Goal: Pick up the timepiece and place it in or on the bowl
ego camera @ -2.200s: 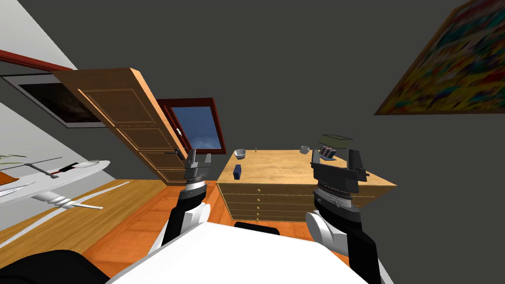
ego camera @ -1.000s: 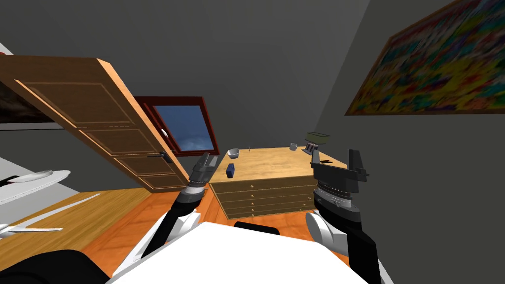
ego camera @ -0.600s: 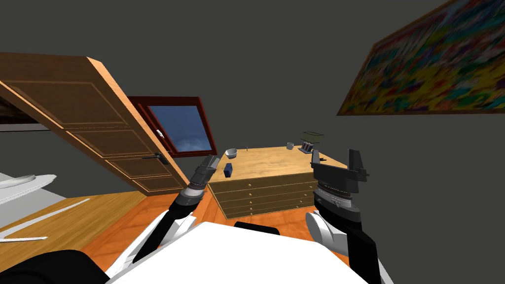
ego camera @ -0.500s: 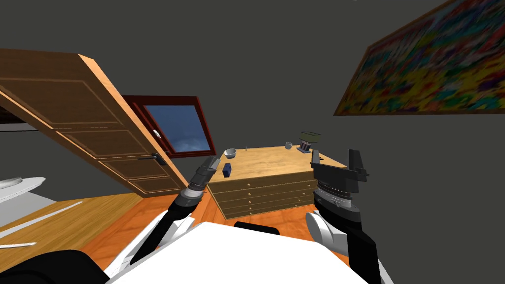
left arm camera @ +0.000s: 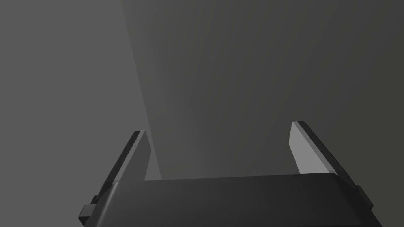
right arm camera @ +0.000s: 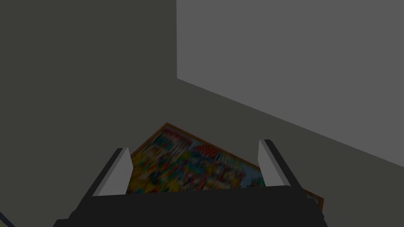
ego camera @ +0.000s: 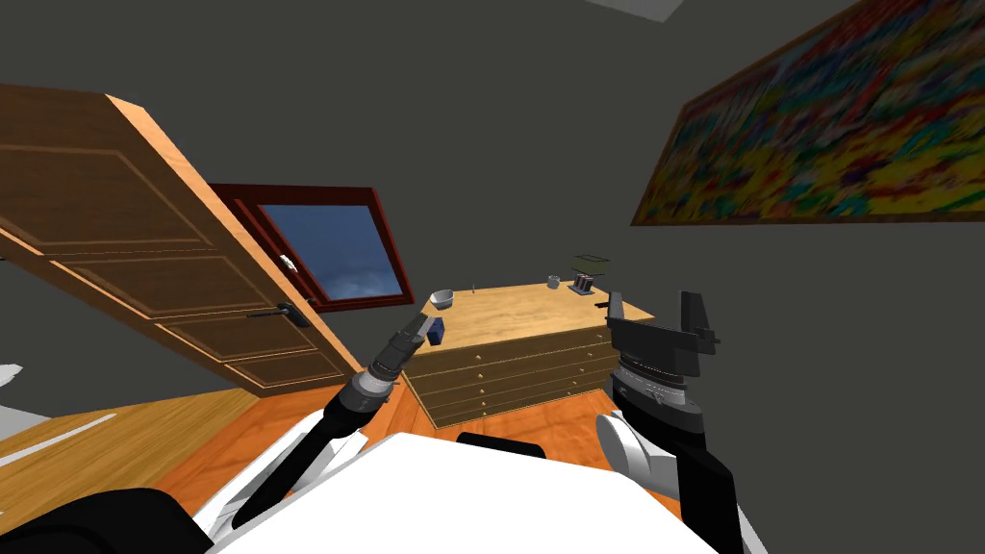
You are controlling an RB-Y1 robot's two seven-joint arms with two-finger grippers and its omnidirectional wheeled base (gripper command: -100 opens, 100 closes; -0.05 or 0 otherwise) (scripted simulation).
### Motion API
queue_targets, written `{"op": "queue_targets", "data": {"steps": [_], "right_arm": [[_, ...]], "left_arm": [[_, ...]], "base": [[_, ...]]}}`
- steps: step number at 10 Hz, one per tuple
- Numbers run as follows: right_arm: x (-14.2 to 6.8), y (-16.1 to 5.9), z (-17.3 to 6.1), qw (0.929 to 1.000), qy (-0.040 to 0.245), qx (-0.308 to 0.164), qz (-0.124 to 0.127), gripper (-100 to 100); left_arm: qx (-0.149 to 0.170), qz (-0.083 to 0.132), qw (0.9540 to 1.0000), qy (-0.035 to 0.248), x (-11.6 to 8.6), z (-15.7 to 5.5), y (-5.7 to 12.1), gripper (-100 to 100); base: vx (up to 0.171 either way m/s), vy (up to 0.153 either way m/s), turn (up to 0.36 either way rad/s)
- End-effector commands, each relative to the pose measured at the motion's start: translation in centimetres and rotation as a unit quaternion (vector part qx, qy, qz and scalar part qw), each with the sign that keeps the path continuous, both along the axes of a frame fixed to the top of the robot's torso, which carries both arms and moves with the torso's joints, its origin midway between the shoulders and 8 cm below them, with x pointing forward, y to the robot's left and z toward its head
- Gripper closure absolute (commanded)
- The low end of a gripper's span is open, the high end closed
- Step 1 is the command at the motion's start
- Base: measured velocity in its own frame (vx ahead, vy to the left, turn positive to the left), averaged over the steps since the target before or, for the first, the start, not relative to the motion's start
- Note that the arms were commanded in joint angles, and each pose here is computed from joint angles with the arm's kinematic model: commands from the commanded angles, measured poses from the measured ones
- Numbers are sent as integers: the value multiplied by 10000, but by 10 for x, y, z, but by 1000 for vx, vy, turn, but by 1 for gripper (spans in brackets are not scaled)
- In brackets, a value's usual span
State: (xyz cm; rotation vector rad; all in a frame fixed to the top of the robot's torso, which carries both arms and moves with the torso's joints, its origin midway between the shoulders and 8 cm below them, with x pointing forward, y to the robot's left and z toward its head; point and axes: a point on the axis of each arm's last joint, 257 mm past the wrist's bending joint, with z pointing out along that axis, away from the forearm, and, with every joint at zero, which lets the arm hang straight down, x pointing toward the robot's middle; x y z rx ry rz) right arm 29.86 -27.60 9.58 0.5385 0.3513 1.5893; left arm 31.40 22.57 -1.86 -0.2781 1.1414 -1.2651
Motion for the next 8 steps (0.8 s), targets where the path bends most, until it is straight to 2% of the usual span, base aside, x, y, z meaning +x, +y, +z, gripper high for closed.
{"op": "queue_targets", "data": {"steps": [1,2,3,5,6,8], "right_arm": [[0,0,0,10000,0,0,0,0],[0,0,0,10000,0,0,0,0],[0,0,0,10000,0,0,-1,0],[0,0,0,10000,0,0,0,0],[0,0,0,10000,0,0,-1,0],[0,0,0,10000,0,0,-1,0]], "left_arm": [[246,-145,9996,82,-2,-8,-7,-100],[307,-191,9993,98,-3,-9,-9,-100],[546,-281,9979,207,-7,-21,-15,-100],[727,-423,9961,256,-8,-25,-19,-100],[977,-519,9932,364,-13,-38,-25,-100],[1160,-666,9902,413,-16,-42,-29,-100]], "base": [[-31,-40,-96],[-14,-23,15],[-21,-47,-130],[-23,-29,-58],[-17,-41,-166],[-17,-26,-46]]}}
